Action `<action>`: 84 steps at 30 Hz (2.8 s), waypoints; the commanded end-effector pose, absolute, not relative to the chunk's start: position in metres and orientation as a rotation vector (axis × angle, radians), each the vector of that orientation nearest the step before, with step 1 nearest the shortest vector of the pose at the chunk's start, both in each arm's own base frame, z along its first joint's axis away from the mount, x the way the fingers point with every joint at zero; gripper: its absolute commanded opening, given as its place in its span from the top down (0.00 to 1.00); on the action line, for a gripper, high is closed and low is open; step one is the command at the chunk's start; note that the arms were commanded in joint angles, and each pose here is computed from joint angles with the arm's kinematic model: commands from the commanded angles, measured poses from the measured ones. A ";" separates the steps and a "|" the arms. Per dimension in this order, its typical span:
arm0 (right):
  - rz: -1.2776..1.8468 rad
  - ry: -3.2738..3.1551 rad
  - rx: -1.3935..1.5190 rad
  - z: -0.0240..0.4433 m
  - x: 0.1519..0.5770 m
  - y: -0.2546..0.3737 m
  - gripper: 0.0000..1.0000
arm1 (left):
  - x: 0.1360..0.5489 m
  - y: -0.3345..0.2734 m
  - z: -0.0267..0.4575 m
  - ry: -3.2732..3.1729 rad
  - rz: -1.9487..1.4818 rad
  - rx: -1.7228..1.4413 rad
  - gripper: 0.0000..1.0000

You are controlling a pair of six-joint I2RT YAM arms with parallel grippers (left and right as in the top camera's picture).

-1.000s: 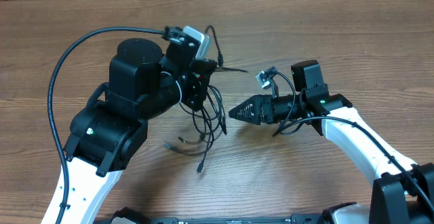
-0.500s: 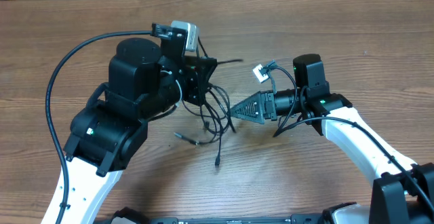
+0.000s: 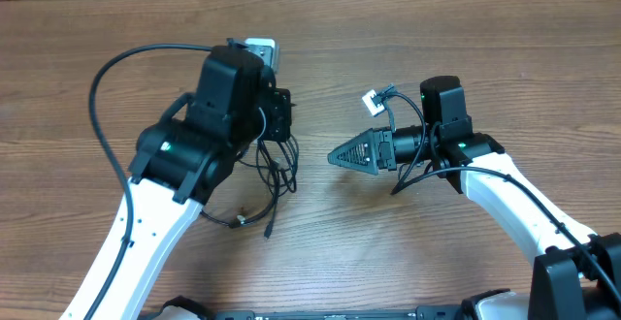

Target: Untangle cables

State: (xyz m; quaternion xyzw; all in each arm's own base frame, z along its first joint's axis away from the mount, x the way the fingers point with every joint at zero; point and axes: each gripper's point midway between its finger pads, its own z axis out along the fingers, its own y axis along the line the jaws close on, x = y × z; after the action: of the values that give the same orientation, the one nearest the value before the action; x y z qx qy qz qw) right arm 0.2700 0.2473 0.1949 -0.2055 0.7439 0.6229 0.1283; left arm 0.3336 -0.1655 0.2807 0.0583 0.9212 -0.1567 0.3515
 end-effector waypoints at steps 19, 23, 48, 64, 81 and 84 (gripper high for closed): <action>1.452 2.442 -0.374 0.145 0.287 0.221 0.15 | 0.340 -0.241 0.154 2.746 -0.786 0.442 0.23; 1.354 2.518 -0.313 0.131 0.289 0.213 0.17 | 0.354 -0.218 0.147 2.759 -0.650 0.365 0.18; 1.196 2.564 0.238 0.099 0.333 0.265 0.53 | 0.331 -0.174 0.055 2.897 -0.380 0.201 0.81; 1.253 2.508 0.515 0.055 0.366 0.284 0.59 | 0.318 -0.164 0.030 2.925 -0.334 0.195 0.96; 1.002 2.432 0.711 0.036 0.368 0.287 0.67 | 0.315 -0.163 0.030 2.938 -0.332 0.195 0.96; 0.989 2.438 0.734 0.025 0.369 0.286 0.64 | 0.314 -0.163 0.029 2.943 -0.330 0.195 0.96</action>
State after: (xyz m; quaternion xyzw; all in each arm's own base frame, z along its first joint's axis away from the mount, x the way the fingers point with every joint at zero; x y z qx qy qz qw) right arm 0.3637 0.2903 0.0379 0.2470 0.8741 0.3692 0.1966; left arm 0.3189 -0.1667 0.0365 0.0684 0.9856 -0.1195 0.0979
